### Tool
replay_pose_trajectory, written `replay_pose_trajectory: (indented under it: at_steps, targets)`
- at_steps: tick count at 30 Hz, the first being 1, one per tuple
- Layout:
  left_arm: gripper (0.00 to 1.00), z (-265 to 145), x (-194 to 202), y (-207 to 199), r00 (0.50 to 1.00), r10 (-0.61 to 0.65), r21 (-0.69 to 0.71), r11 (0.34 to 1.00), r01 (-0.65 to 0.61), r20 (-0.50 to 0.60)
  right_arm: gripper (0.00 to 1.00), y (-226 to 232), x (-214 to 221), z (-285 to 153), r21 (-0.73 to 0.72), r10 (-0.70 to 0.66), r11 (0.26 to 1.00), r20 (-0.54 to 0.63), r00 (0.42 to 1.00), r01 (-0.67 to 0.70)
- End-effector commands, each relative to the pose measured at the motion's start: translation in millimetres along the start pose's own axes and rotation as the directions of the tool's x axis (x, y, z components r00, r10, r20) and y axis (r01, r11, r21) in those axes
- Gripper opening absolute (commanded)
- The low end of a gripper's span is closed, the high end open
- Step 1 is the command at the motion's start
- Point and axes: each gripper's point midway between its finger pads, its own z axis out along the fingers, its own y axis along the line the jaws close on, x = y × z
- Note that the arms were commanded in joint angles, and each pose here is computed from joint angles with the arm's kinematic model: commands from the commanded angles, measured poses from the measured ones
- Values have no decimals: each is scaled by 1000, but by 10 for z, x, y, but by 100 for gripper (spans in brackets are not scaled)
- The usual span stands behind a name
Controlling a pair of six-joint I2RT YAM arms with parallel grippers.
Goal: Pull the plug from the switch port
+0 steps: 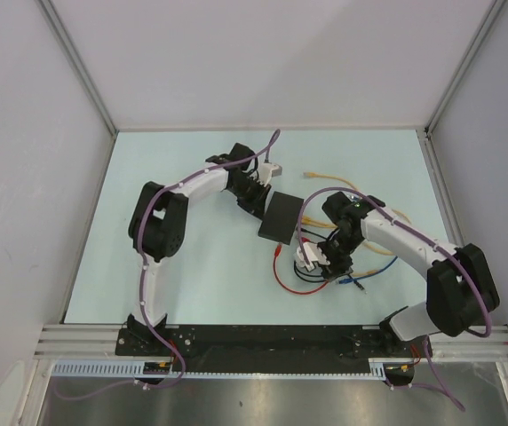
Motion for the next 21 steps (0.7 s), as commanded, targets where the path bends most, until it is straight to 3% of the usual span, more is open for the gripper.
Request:
replay_pose_trajectory:
  at_steps: [1, 7, 13, 21]
  targets:
    - [12, -185, -29, -195, 995, 102, -32, 994, -102, 7, 53, -230, -75, 151, 18, -192, 981, 51, 980, 191]
    - [11, -114, 141, -322, 995, 100, -10, 995, -100, -29, 47, -31, -92, 255, -100, -252, 960, 94, 963, 261]
    - [11, -22, 225, -423, 993, 99, 18, 995, -98, -61, 47, 249, -136, 267, -209, -253, 939, 122, 960, 274]
    - [11, 45, 174, -444, 993, 95, 21, 995, -93, -63, 47, 280, -90, 443, -234, -177, 953, 95, 980, 195]
